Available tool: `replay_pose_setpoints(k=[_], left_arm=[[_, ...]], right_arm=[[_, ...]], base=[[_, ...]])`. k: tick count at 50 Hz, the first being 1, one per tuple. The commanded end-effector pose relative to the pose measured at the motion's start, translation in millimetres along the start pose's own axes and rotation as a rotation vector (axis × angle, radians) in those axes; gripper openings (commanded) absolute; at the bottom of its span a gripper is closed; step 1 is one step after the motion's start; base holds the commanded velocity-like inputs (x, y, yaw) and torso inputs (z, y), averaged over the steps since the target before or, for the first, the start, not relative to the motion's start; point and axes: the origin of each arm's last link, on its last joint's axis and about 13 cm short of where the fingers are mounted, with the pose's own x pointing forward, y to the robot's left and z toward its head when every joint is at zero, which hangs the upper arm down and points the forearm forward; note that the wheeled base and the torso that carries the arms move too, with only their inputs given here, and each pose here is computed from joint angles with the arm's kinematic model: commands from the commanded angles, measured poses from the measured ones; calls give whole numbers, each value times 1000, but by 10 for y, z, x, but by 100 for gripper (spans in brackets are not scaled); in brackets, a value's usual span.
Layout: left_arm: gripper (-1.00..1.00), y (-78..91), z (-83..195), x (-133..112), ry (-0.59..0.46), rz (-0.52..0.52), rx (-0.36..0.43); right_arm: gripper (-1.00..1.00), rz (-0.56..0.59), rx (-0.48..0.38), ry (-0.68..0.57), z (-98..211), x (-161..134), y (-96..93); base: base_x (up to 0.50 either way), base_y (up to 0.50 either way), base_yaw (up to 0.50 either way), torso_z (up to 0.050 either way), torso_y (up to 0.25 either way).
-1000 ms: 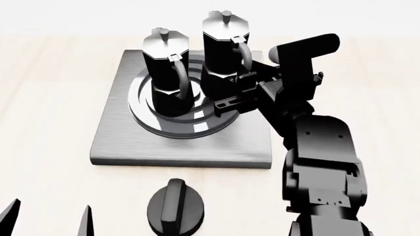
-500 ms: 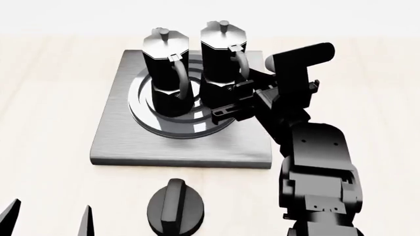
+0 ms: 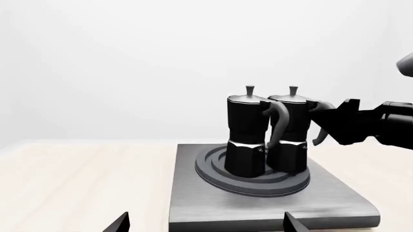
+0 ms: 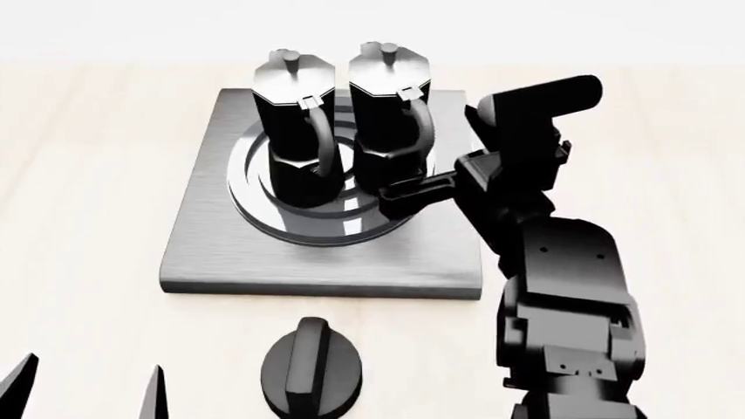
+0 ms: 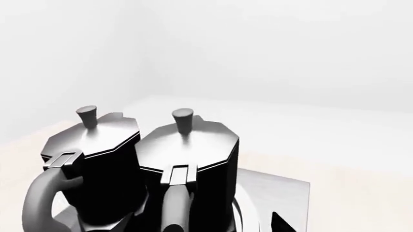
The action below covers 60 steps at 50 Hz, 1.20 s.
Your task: Put both moka pots on the stove.
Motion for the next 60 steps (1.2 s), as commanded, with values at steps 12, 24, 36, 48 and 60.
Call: replay_pose_setpoints(k=[12, 24, 36, 48, 60], left_arm=[[100, -18, 0, -5, 2, -8, -1], [100, -17, 2, -8, 3, -6, -1], [100, -7, 9, -8, -1, -2, -1], [100, -7, 12, -11, -3, 0, -2], [100, -1, 8, -12, -5, 3, -5]], right_arm=[[100, 146, -23, -253, 378, -172, 163], [100, -8, -121, -461, 674, -687, 519], [100, -194, -196, -468, 532, -970, 673], [100, -201, -197, -475, 391, -1260, 814], [100, -225, -156, -423, 23, -1518, 928]], base=[[0, 0, 0, 0, 0], [0, 0, 0, 0, 0], [0, 0, 0, 0, 0], [0, 0, 0, 0, 0], [0, 0, 0, 0, 0]])
